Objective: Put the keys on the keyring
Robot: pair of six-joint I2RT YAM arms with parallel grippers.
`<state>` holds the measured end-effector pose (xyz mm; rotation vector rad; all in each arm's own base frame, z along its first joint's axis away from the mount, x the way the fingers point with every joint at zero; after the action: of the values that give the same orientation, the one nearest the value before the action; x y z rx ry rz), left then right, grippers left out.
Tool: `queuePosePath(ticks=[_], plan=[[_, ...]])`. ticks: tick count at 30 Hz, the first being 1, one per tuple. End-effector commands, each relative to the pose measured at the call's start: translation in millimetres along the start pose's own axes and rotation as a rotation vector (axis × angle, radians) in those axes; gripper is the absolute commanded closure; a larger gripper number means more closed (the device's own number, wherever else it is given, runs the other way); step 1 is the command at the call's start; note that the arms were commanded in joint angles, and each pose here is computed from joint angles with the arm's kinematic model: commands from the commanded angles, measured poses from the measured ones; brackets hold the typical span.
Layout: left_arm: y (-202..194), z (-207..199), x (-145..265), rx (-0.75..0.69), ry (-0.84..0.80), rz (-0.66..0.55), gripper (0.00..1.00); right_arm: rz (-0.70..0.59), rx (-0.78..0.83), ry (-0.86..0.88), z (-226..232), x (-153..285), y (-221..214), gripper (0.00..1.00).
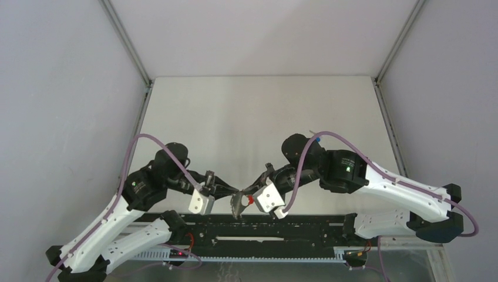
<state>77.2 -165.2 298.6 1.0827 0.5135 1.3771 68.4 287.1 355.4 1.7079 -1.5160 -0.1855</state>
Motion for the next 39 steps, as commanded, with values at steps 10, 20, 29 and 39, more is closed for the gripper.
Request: queuePosePath(ticks=[10, 20, 29, 39], plan=[[9, 1, 0, 0.008, -0.008, -0.014, 1.00, 0.106, 0.082, -0.110, -31, 11, -2, 1.00], [13, -5, 0, 0.069, -0.035, -0.037, 1.00, 0.135, 0.122, -0.074, -25, 3, -11, 1.00], [19, -1, 0, 0.137, -0.005, -0.063, 1.00, 0.121, 0.132, 0.005, -8, -7, -5, 1.00], [21, 1, 1, 0.151, 0.014, -0.064, 1.00, 0.103, 0.129, 0.014, -5, -16, -1, 1.00]])
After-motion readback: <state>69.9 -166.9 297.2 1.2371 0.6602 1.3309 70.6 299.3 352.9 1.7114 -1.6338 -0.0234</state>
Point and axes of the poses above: each gripper's point midway between its finger pads, its own x axis back along the fingers, its own z axis along the line the jaws close on, y = z × x, the point moved 7 cm from there along x, back along the fingers, and after that the axes turned 5 degrees about x, right-handed, at the moved point
